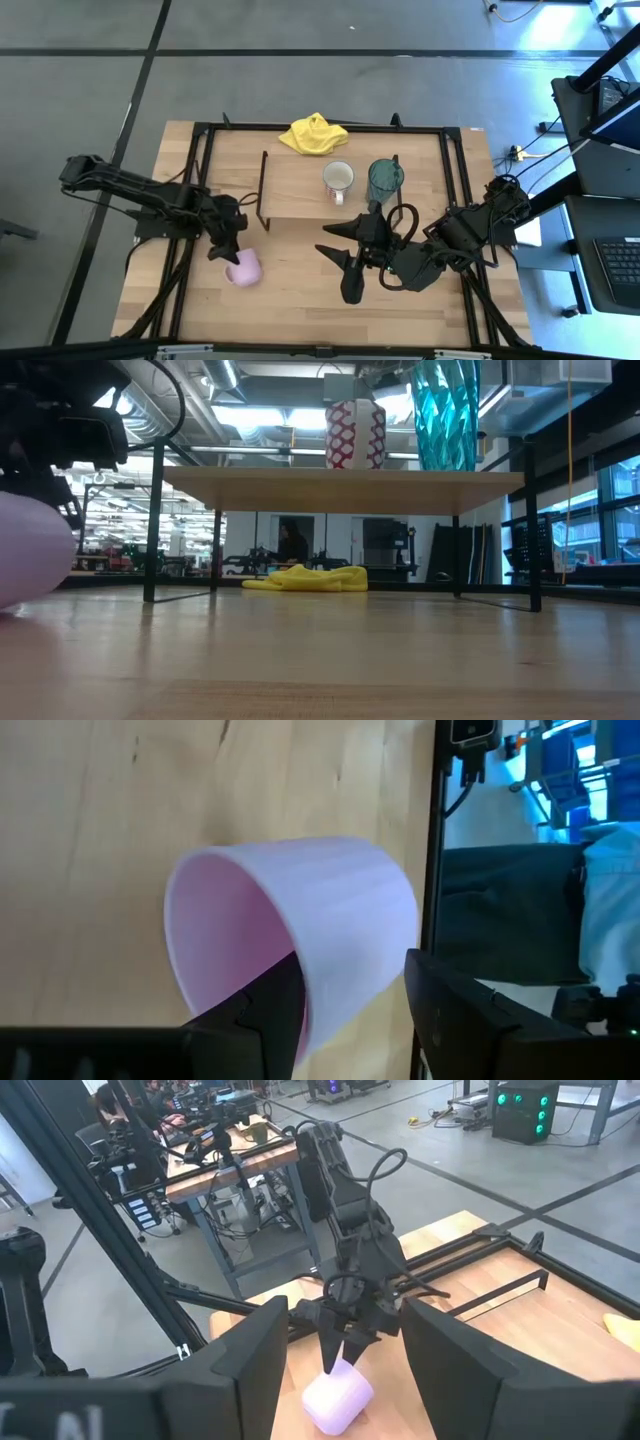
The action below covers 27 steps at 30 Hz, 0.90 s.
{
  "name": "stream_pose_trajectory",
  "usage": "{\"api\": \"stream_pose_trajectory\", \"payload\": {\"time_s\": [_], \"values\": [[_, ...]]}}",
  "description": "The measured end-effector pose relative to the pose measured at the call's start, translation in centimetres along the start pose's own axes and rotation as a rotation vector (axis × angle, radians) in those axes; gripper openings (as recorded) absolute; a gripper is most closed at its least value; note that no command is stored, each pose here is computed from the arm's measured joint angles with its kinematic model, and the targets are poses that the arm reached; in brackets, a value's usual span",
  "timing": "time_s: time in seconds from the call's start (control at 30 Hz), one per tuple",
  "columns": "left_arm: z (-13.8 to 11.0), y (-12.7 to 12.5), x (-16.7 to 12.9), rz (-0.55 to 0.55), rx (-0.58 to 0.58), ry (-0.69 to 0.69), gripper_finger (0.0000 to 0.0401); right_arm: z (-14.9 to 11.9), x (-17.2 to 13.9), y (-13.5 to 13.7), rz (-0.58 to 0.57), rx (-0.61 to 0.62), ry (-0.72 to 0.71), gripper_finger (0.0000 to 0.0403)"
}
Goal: Stack small to large cups/mugs on shelf
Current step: Put the pink mug on the shelf
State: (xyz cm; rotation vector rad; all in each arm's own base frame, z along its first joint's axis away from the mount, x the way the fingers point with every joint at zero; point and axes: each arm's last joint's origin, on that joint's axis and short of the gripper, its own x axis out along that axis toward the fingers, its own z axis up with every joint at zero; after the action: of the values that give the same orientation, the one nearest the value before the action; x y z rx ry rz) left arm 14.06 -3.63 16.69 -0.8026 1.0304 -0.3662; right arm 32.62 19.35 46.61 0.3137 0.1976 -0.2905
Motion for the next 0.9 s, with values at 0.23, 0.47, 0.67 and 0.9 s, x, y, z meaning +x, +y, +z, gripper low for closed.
{"api": "stream_pose_trajectory", "payload": {"time_s": [0.23,0.47,0.67,0.9], "values": [[0.0,0.3,0.5,0.007,-0.012,0.038,0.0165,0.0,0.0,0.0,-0.001,-0.004,0.001,0.0197],[0.0,0.4,0.9,0.013,0.002,0.069,0.0146,0.0,0.0,0.0,-0.001,-0.005,0.001,0.0197],[-0.3,0.1,1.2,-0.003,0.034,0.097,0.0093,0.0,0.0,0.0,-0.001,-0.007,0.002,0.0197],[0.1,-0.3,1.3,-0.034,0.067,0.067,0.0036,0.0,0.0,0.0,-0.002,-0.008,0.002,0.0197]]}}
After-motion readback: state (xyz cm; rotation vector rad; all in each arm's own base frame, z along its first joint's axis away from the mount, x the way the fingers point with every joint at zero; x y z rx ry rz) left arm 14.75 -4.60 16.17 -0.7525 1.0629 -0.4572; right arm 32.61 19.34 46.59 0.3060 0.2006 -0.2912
